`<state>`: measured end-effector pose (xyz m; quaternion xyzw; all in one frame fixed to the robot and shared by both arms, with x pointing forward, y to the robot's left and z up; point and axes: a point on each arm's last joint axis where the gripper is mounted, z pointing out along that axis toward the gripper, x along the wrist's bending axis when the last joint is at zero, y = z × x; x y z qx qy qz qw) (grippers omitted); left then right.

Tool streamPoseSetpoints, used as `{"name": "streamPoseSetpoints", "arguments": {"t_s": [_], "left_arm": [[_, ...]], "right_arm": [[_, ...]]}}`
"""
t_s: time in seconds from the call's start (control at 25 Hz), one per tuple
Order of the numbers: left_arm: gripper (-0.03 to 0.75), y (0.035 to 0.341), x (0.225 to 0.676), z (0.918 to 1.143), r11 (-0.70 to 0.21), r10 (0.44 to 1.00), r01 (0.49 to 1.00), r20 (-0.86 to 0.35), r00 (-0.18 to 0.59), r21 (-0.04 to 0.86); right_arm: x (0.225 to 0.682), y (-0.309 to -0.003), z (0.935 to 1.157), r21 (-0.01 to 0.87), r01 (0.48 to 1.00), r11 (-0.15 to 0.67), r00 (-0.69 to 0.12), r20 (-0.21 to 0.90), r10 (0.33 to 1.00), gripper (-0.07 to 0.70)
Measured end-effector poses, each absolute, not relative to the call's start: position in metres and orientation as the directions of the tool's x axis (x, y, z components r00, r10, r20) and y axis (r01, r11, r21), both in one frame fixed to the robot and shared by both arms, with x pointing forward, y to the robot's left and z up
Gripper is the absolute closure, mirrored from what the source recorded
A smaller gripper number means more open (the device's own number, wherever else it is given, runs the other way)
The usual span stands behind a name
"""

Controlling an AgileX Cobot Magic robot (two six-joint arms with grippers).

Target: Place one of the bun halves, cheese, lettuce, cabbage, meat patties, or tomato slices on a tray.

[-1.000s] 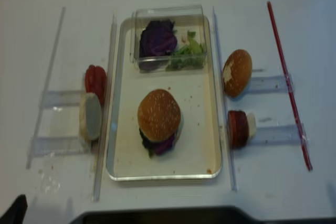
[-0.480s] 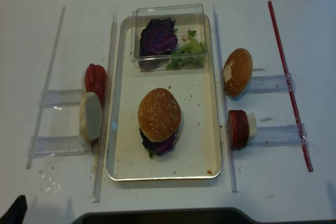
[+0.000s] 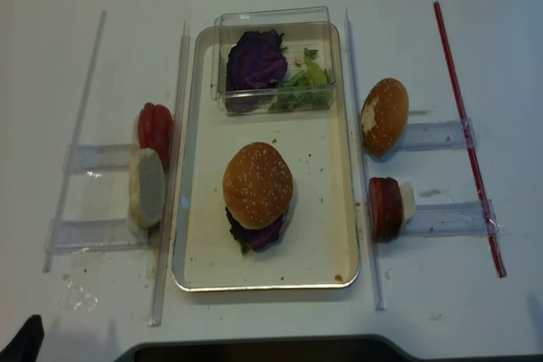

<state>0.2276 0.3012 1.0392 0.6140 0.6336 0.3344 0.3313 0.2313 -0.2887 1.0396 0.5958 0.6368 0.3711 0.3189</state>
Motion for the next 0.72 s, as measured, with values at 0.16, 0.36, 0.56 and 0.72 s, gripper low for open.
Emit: {"name": "streamPoseSetpoints", "arguments": {"t_s": [0.16,0.36,0.56,0.72], "left_arm": [[0.226,0.3012,0.2276,1.0392,0.022,1.0,0.557,-0.009,-0.026,0.831],[0.226,0.3012,0.2276,1.0392,0.022,1.0,0.557,-0.009,-0.026,0.831],[0.226,0.3012,0.2276,1.0392,0.022,1.0,0.557,-0.009,-0.026,0.831],[0.226,0.3006,0.2276,1.0392,0.027,1.0,0.556,-0.016,-0.024,0.83]], "right_arm": [[0.2317,-0.2887,1.0377,0.848,0.53,0.015,-0.087,0.037,0.996,0.177],[0.2317,-0.2887,1.0377,0.848,0.53,0.015,-0.087,0.037,0.996,0.177],[0.2317,-0.2887,1.0377,0.848,0.53,0.015,-0.087,0.037,0.996,0.177],[0.2317,-0.2887,1.0377,0.848,0.53,0.015,-0.087,0.037,0.996,0.177]]}}
